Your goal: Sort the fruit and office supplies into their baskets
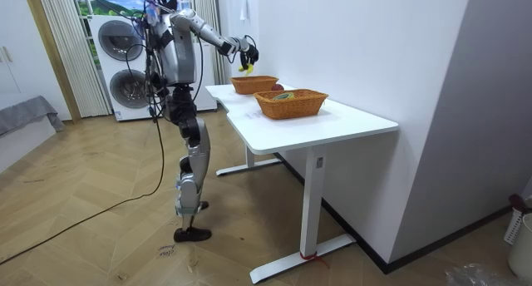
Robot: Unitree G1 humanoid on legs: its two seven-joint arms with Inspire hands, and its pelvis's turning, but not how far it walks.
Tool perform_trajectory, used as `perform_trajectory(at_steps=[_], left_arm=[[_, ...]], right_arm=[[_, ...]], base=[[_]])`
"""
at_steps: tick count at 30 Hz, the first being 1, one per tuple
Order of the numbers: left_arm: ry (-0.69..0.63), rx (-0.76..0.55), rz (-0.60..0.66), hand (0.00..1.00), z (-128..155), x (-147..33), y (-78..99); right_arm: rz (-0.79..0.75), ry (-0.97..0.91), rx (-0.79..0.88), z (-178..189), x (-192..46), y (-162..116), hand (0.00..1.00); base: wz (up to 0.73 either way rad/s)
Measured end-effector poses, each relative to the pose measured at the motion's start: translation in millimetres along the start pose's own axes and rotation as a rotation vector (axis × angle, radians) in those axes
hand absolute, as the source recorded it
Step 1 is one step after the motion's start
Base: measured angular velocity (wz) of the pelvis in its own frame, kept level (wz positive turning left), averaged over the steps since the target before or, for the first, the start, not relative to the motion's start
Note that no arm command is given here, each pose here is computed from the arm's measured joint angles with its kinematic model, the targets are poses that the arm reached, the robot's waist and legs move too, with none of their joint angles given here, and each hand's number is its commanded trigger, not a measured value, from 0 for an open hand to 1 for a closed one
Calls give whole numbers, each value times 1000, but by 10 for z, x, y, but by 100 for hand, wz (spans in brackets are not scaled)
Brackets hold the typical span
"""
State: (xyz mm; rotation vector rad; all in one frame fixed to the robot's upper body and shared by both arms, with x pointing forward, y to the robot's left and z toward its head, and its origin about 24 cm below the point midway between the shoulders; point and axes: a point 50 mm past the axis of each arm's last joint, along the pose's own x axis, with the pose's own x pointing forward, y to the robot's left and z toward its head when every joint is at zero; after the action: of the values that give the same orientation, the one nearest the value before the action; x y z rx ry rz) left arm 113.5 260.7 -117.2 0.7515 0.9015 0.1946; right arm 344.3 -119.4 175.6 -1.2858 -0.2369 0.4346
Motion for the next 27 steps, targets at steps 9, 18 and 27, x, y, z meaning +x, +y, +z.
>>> perform_trajectory(at_steps=[9,18,27], left_arm=[[1,17,15,0,-24,-1,28],[-2,24,22,0,-31,7,60],[-7,29,25,0,-34,2,74]], right_arm=[[24,-20,-15,50,17,59,100],[49,-55,-24,111,29,127,0],[70,-49,-32,106,28,137,0]], base=[[2],[0],[0]])
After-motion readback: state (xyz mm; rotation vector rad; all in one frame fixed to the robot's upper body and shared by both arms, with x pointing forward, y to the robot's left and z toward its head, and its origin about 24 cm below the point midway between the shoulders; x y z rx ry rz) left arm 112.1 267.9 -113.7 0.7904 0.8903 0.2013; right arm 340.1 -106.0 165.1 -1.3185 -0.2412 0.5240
